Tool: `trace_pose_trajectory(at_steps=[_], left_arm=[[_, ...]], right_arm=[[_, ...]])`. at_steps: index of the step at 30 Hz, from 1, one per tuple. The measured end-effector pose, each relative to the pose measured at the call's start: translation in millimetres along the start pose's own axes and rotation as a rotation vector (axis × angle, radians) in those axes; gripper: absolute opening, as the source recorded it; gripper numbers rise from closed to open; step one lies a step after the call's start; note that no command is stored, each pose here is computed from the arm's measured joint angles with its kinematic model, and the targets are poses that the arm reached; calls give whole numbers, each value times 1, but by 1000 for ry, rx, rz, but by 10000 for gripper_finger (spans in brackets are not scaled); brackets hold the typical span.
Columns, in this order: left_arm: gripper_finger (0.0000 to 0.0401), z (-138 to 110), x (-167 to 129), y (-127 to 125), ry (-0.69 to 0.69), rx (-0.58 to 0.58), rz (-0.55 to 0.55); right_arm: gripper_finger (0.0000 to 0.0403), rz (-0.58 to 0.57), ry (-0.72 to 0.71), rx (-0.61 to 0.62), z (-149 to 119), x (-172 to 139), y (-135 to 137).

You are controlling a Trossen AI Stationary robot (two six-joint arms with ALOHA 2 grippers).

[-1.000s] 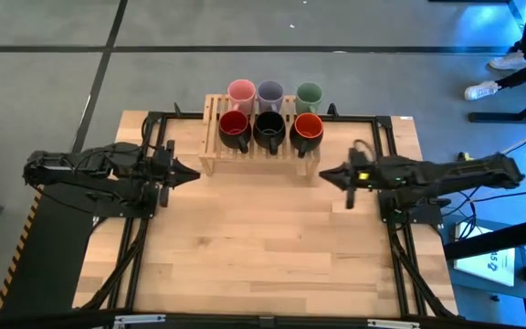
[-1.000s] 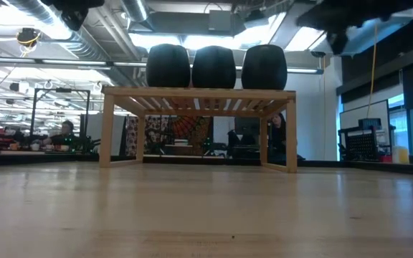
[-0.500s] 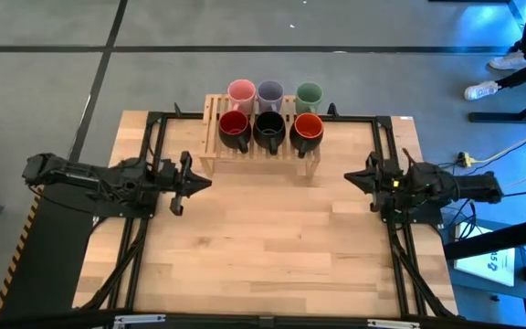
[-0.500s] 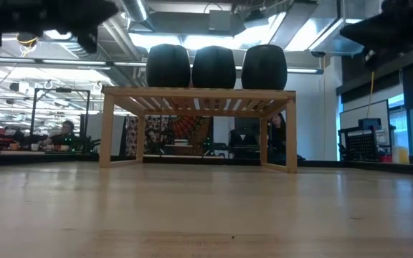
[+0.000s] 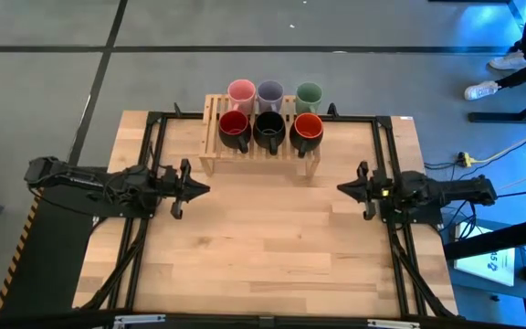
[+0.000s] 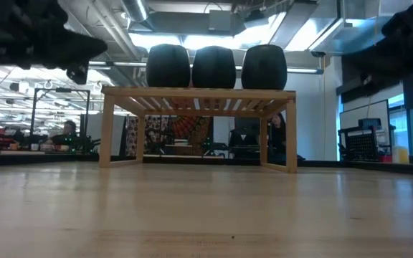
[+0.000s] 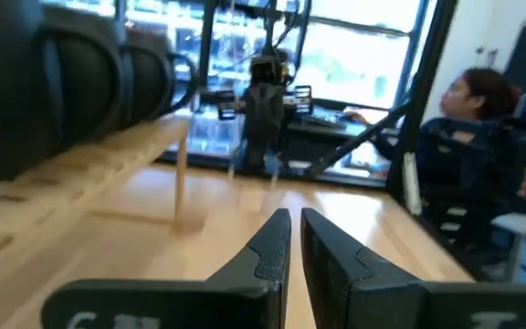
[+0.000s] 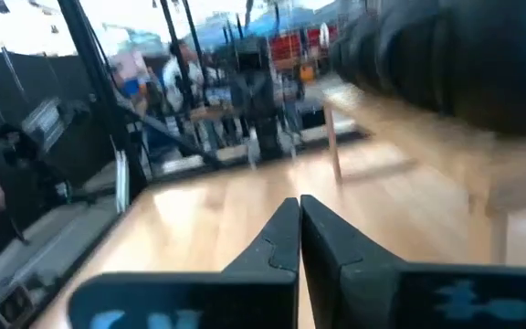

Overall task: Place coffee mugs
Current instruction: Return to Home Position

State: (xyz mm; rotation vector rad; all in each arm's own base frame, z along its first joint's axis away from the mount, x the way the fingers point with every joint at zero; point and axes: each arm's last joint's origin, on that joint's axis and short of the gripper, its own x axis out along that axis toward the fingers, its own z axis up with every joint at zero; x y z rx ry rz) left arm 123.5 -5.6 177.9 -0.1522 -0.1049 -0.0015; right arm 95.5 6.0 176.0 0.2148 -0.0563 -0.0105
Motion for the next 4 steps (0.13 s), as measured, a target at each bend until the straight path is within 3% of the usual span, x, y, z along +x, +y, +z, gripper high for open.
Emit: trace_pose_trajectory(at_steps=[4], left_arm=[[23, -1, -3, 1, 18, -5, 31]], right_arm=[[1, -2, 10, 2, -6, 2, -1]])
